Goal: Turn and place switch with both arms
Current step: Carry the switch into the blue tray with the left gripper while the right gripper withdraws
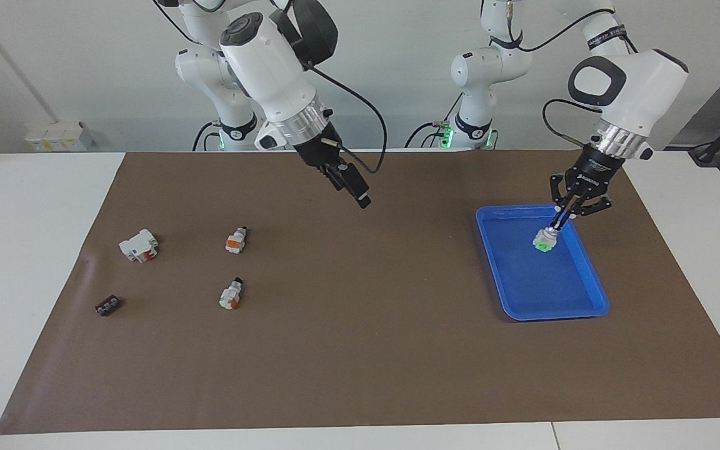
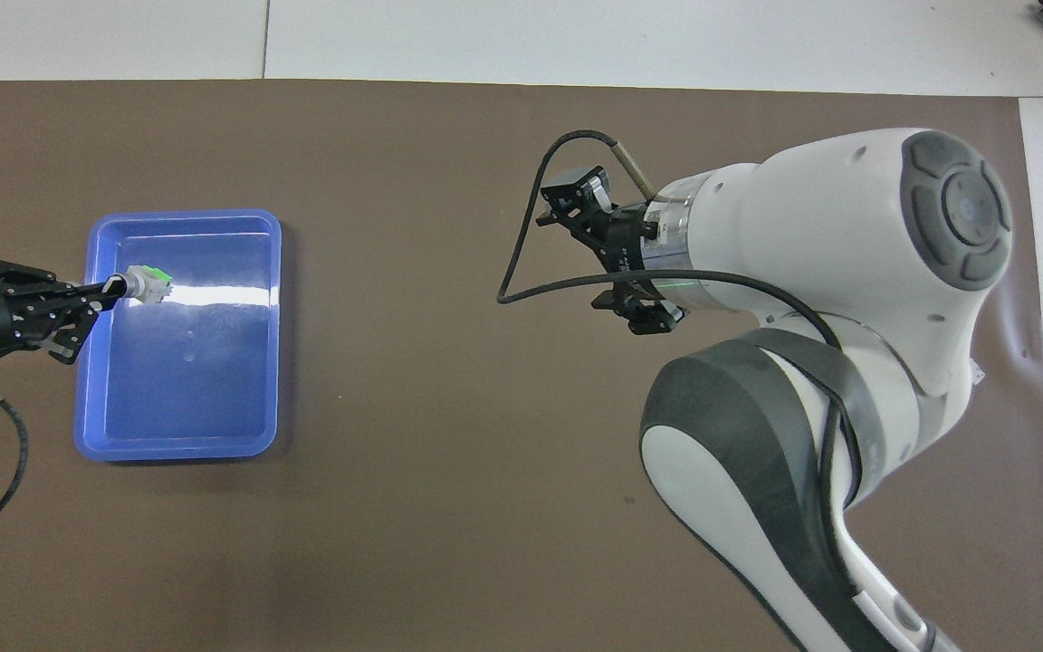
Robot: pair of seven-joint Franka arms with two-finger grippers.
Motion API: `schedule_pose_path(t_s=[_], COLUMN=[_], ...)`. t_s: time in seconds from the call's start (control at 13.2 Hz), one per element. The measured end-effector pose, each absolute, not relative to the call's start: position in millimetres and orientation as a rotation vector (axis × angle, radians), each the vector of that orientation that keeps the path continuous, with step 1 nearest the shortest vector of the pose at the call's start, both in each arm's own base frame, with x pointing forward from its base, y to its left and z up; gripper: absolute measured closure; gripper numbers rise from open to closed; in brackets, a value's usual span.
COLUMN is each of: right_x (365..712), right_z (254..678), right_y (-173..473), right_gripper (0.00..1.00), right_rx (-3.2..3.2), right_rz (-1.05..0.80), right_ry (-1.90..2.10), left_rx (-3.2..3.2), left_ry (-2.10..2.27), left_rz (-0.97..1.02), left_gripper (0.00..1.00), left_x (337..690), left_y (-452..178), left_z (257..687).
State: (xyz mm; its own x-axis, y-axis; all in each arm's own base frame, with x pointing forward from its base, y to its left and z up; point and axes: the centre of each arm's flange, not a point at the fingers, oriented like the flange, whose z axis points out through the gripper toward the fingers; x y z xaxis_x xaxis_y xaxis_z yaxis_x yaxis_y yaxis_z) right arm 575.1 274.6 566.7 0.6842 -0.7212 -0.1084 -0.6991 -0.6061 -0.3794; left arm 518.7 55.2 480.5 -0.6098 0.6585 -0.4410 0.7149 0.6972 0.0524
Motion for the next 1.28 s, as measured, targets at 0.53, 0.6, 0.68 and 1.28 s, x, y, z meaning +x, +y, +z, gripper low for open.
schedule_pose_path(t_s=[0.53,0.6,0.68,1.28], right_x=[589.7,586.1,583.4,553.9], right_z=[579.9,587.7,594.1,617.6], right_y=[144.0,125.4,111.5,26.7], right_gripper=[0.00,0.00,0.00,0.00], right_rx=[-2.992,-3.021,-3.039,-3.166], right_rz=[-0.288,-0.278,-0.277,-0.072], right_ry=[0.586,0.544,0.514,0.271], left_rx=[1.756,1.860,1.965,2.689], left_ry=[2.110,2.033,1.961,1.398], left_rz=[-0.015,-0.004,0.008,0.005], left_gripper=[0.90,0.90,0.90,0.90], left_x=[504.6,505.7,506.4,497.2], left_y=[111.4,113.2,114.2,107.8], left_z=[437.2,429.3,421.4,389.5])
